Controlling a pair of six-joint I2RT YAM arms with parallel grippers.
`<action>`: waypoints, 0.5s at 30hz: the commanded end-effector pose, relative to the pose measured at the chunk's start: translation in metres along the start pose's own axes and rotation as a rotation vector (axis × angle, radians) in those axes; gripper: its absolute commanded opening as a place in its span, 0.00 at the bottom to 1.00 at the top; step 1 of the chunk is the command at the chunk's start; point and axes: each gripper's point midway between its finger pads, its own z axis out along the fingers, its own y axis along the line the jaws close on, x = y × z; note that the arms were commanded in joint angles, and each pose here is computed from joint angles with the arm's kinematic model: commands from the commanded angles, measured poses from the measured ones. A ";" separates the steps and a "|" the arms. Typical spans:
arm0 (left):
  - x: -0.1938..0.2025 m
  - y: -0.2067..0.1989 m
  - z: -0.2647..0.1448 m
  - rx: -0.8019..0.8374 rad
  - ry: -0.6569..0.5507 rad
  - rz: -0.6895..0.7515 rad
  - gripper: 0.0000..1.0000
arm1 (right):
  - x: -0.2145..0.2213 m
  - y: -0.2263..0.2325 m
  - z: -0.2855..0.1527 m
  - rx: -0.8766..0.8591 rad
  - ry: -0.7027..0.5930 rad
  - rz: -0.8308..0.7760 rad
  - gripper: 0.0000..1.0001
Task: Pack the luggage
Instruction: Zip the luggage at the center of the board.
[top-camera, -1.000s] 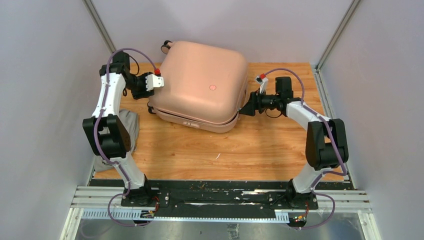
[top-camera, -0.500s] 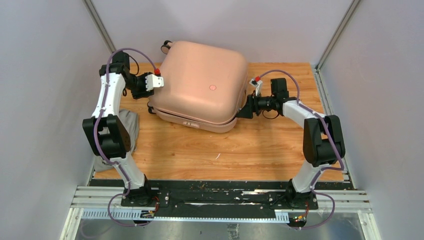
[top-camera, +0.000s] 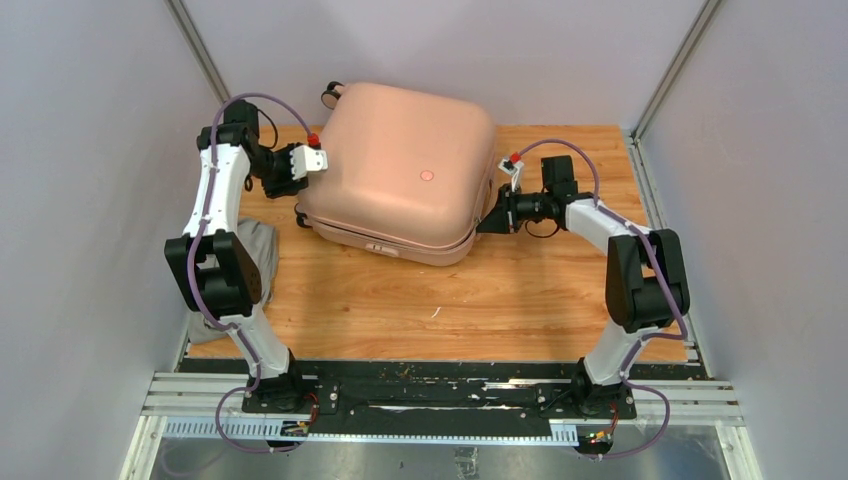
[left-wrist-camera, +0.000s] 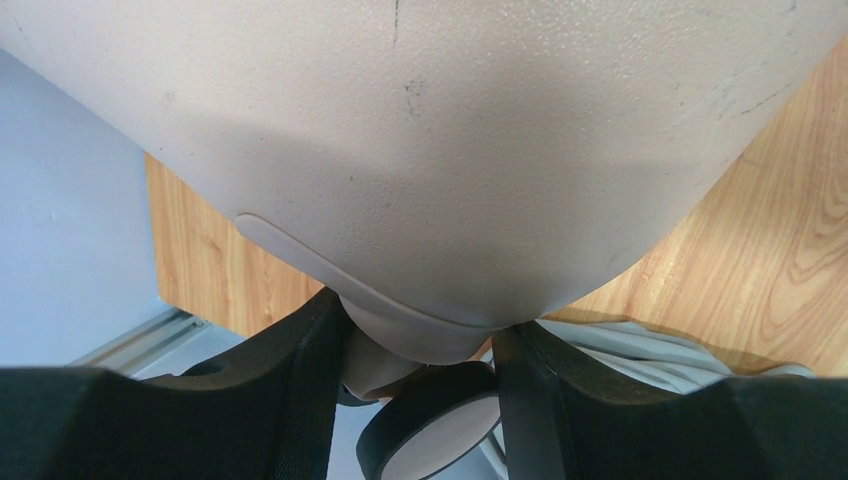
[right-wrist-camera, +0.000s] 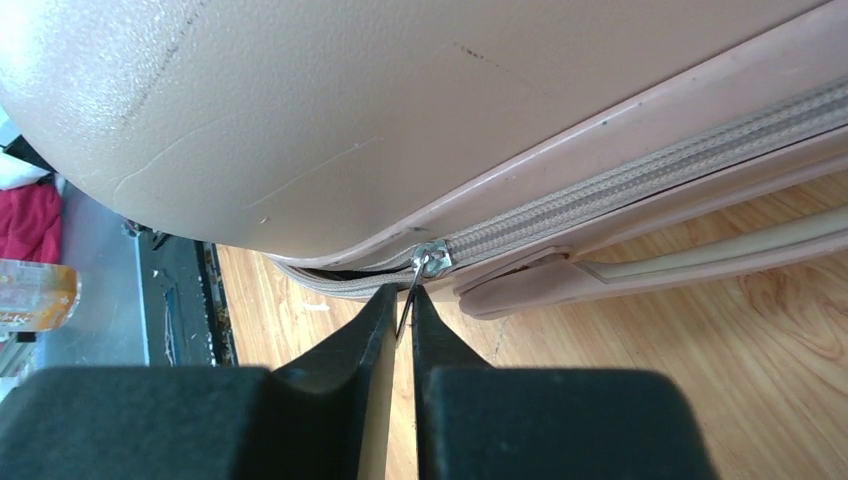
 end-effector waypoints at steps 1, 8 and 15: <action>-0.030 0.018 -0.032 -0.104 -0.053 -0.008 0.00 | 0.000 0.004 -0.001 0.027 -0.004 -0.021 0.08; -0.043 0.026 -0.042 -0.138 -0.086 -0.046 0.00 | 0.000 0.015 -0.005 0.034 -0.036 -0.008 0.00; -0.046 0.026 -0.046 -0.145 -0.090 -0.070 0.00 | -0.001 0.028 -0.005 0.048 -0.059 -0.013 0.00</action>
